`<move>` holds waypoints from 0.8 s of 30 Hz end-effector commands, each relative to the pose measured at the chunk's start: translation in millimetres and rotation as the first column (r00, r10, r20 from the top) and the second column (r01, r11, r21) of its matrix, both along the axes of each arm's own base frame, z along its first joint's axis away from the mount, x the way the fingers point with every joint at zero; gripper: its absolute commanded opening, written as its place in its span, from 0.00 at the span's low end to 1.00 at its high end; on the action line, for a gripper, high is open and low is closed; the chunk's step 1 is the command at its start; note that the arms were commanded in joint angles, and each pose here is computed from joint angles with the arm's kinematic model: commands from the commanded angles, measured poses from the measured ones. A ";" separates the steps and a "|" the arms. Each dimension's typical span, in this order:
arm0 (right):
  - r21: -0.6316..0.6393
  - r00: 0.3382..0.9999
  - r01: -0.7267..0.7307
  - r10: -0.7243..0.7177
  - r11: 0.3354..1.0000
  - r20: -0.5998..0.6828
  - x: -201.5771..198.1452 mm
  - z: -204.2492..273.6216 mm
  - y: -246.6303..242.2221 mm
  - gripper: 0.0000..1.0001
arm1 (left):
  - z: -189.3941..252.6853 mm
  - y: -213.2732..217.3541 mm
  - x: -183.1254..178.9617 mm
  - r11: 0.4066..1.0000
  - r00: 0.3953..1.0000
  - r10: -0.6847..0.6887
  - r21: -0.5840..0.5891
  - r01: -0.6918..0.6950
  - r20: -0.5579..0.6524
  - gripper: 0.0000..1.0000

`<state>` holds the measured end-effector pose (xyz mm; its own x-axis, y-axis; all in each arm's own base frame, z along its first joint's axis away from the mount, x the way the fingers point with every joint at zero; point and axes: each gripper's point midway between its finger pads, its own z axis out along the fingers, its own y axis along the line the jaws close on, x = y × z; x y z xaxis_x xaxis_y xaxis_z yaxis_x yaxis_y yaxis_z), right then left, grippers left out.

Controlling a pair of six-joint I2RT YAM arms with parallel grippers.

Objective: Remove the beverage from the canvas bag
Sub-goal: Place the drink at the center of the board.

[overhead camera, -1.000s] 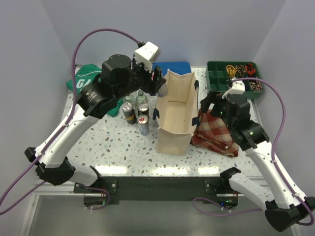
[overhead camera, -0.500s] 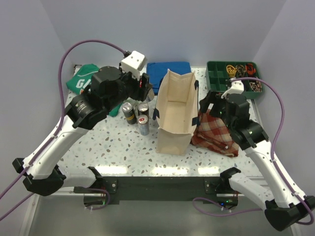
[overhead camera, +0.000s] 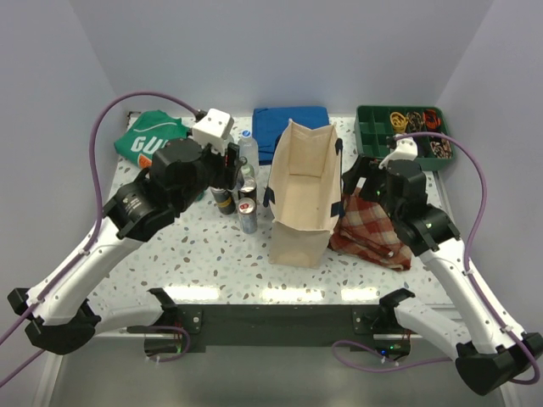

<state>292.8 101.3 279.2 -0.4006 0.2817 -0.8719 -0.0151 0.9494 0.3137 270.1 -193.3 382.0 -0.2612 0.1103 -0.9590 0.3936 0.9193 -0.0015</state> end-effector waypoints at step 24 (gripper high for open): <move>0.030 0.999 0.010 -0.011 0.999 0.031 5.9 5.8 2.4 0.82 | -60.5 40.1 -2.7 0.974 0.976 0.217 -0.067 -0.217 -0.008 0.00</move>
